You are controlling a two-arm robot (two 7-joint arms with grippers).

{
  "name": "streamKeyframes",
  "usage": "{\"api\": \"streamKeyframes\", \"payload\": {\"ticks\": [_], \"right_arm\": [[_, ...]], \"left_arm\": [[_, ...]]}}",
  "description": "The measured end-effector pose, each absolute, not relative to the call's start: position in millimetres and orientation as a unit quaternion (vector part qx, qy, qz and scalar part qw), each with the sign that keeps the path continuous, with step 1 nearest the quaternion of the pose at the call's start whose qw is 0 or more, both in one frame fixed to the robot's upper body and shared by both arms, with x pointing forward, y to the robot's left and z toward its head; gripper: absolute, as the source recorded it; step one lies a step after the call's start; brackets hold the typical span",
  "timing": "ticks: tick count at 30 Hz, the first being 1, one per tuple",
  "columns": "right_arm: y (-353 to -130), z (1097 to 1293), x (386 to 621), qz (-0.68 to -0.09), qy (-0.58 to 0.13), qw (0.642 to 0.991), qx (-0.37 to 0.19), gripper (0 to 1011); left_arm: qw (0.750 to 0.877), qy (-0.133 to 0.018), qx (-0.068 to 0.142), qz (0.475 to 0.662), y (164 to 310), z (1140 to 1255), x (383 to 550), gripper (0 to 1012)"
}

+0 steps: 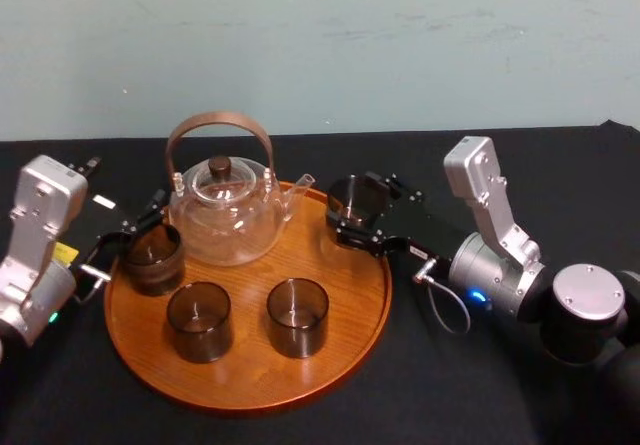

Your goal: Pick up the glass from the table and place it on the tray.

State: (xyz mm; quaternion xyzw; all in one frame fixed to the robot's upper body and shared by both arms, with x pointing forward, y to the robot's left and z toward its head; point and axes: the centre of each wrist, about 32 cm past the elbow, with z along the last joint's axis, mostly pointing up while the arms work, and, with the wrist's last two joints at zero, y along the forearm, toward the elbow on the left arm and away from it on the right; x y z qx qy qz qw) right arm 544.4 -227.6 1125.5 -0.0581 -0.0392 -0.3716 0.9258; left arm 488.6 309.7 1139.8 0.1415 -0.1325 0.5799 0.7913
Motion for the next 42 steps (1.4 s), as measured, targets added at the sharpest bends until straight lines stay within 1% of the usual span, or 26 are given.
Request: {"api": "streamKeyframes", "payload": {"ticks": [7,23,42], "right_arm": [[-222,1120.3,548,-0.366,-0.034,0.928,-0.061,904],[-211,1111.9,550,-0.349,-0.027,0.935,-0.063,904],[-209,1105.7,549,-0.342,-0.025,0.937,-0.069,904]], "left_arm": [[0.791,-0.132,0.141,0.58,309.7,1139.8,488.6,1001],[0.791,-0.132,0.141,0.58,309.7,1139.8,488.6,1001],[0.791,-0.132,0.142,0.58,309.7,1139.8,488.6,1002]]}}
